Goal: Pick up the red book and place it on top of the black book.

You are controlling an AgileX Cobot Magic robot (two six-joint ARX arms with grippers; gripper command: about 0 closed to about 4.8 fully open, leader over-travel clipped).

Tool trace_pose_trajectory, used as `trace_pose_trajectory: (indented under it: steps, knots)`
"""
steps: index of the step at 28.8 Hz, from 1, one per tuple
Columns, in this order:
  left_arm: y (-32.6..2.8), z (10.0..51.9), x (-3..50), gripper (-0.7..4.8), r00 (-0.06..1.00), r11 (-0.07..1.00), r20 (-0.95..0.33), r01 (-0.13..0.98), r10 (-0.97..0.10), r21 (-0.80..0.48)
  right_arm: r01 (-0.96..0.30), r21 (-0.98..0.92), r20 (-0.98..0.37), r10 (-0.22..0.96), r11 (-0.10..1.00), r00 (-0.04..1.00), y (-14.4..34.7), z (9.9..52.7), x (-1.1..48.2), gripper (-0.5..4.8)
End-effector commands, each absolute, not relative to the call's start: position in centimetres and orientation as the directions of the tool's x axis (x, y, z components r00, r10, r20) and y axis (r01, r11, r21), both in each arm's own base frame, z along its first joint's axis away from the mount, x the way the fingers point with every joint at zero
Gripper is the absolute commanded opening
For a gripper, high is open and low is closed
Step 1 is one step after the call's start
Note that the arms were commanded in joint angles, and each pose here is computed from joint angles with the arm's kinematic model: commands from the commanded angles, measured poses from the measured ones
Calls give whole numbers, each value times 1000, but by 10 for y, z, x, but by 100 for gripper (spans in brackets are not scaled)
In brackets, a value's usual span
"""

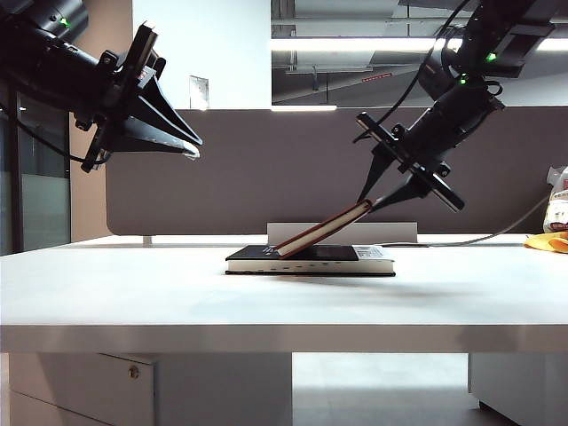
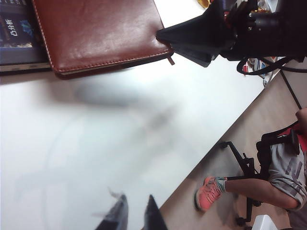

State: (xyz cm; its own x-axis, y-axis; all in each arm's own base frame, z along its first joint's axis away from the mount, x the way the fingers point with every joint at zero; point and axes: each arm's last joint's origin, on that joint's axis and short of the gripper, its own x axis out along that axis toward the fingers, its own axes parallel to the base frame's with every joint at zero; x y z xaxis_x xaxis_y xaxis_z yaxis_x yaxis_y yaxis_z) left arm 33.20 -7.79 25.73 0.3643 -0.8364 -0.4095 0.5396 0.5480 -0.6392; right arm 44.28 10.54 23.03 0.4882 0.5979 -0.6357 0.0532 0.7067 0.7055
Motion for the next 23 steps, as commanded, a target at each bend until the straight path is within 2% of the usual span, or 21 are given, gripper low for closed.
trace_pose_trajectory:
  steps: [1, 11, 16, 23]
  knots:
    - [-78, 261, 332, 52, 366, 542, -400, 555, -840, -630, 31, 700, -630, 597, 713, 497, 106, 235, 442, 192]
    - [-78, 261, 332, 52, 364, 540, -399, 556, -841, -632, 14, 687, -637, 593, 726, 492, 106, 235, 442, 203]
    - [-78, 260, 332, 53, 363, 541, -400, 554, -841, -633, 37, 626, -698, 538, 779, 473, 99, 230, 438, 203]
    - [-78, 260, 332, 53, 363, 540, -400, 555, -841, -632, 56, 610, -712, 515, 790, 477, 95, 230, 438, 203]
